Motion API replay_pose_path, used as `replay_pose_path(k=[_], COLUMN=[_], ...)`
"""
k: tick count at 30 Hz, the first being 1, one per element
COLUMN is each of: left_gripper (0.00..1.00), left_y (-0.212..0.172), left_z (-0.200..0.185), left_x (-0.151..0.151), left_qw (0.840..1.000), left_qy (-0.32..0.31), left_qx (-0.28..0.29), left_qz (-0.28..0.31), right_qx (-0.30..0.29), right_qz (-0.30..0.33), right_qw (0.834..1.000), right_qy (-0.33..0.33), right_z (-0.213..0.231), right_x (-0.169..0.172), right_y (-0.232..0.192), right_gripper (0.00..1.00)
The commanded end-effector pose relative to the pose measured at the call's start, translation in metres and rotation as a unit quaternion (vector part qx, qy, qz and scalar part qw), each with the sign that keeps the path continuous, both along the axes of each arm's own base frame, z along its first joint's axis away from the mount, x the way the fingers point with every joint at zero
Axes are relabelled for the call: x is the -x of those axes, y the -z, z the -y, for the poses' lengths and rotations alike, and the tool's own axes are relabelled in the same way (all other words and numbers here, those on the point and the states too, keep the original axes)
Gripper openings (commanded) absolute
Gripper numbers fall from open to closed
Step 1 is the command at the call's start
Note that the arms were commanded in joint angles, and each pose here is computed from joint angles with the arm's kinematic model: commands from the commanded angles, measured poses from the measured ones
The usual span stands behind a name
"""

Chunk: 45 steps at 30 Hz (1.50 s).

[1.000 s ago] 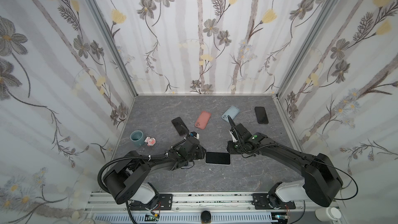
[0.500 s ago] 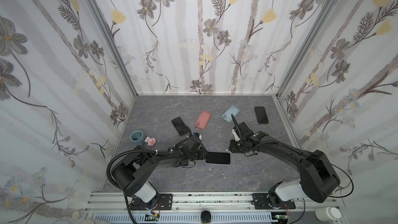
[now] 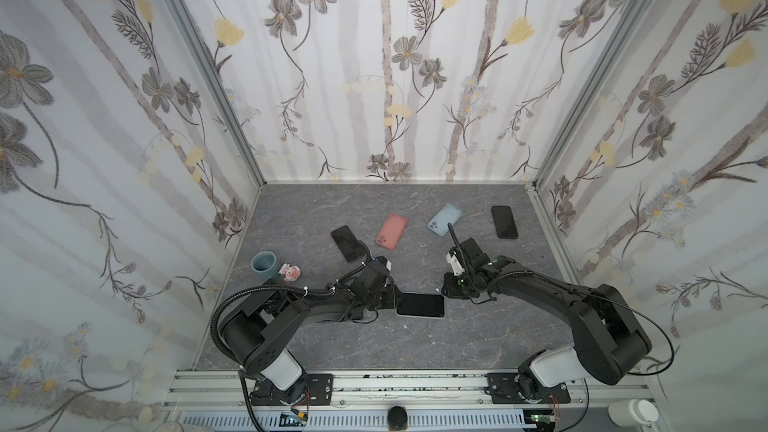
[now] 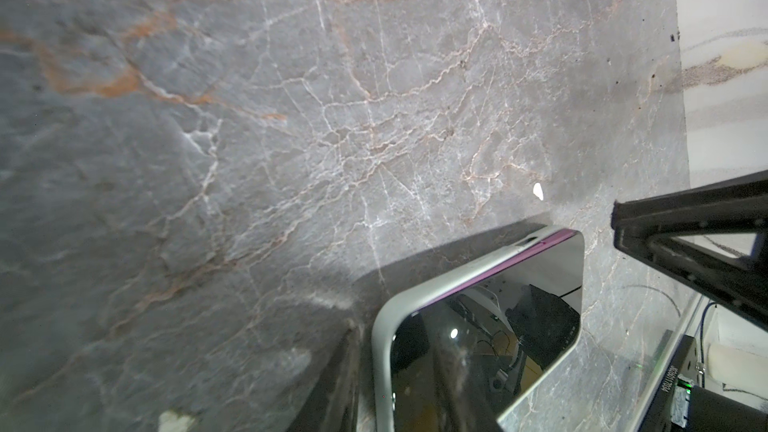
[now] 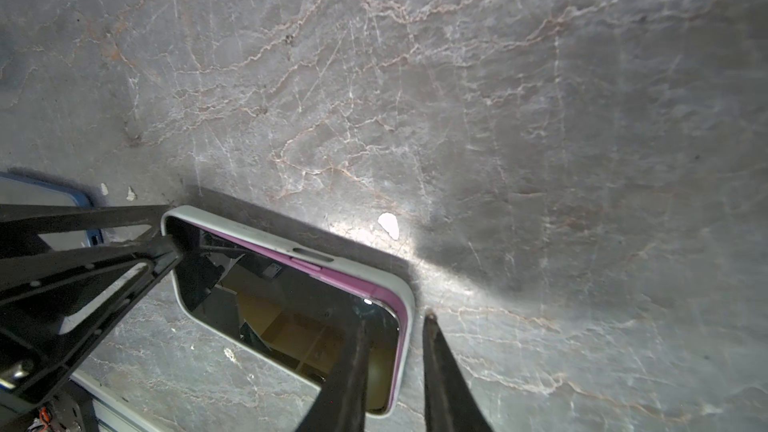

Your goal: Put the phone into the phone case

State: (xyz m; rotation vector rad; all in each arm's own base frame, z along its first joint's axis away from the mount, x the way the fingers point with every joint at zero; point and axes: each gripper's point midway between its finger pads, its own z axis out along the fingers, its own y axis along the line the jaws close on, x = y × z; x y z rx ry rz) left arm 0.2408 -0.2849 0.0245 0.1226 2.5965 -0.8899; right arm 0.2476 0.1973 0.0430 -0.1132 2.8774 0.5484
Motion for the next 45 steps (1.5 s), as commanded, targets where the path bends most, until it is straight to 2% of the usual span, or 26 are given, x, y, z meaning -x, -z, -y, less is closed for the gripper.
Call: replay_pose_path(k=[1,11,22,28,34,45], left_gripper=[0.31,0.29,0.28,0.28,0.28,0.28], left_y=[0.003,0.006,0.004,0.002,-0.002,-0.007], left_z=[-0.003,-0.005,-0.005,-0.006,-0.005,-0.006], left_x=[0.002,0.004,0.004,0.003,0.0,-0.001], left_qw=[1.0,1.0,1.0,1.0,1.0,1.0], left_qy=[-0.001,-0.005,-0.006,-0.009,-0.01,-0.011], left_qx=[-0.005,-0.007,-0.006,-0.006,-0.006,-0.005], left_qz=[-0.004,-0.007,-0.007,-0.004,0.002,0.007], right_qx=[-0.008,0.029,0.107,0.165,0.236,0.239], right_qz=[-0.006,-0.04,-0.07,-0.048,-0.029,0.018], right_qw=[1.0,0.999,0.992,0.984,0.969,0.967], right_qy=[-0.003,0.0,-0.015,-0.041,-0.065,-0.083], right_z=[-0.003,0.007,0.023,0.019,0.026,0.007], right_x=[0.001,0.011,0.027,0.028,0.03,0.022], right_y=[0.004,0.026,0.047,0.045,0.045,0.027], right_gripper=[0.23,0.15,0.14,0.17,0.17,0.18])
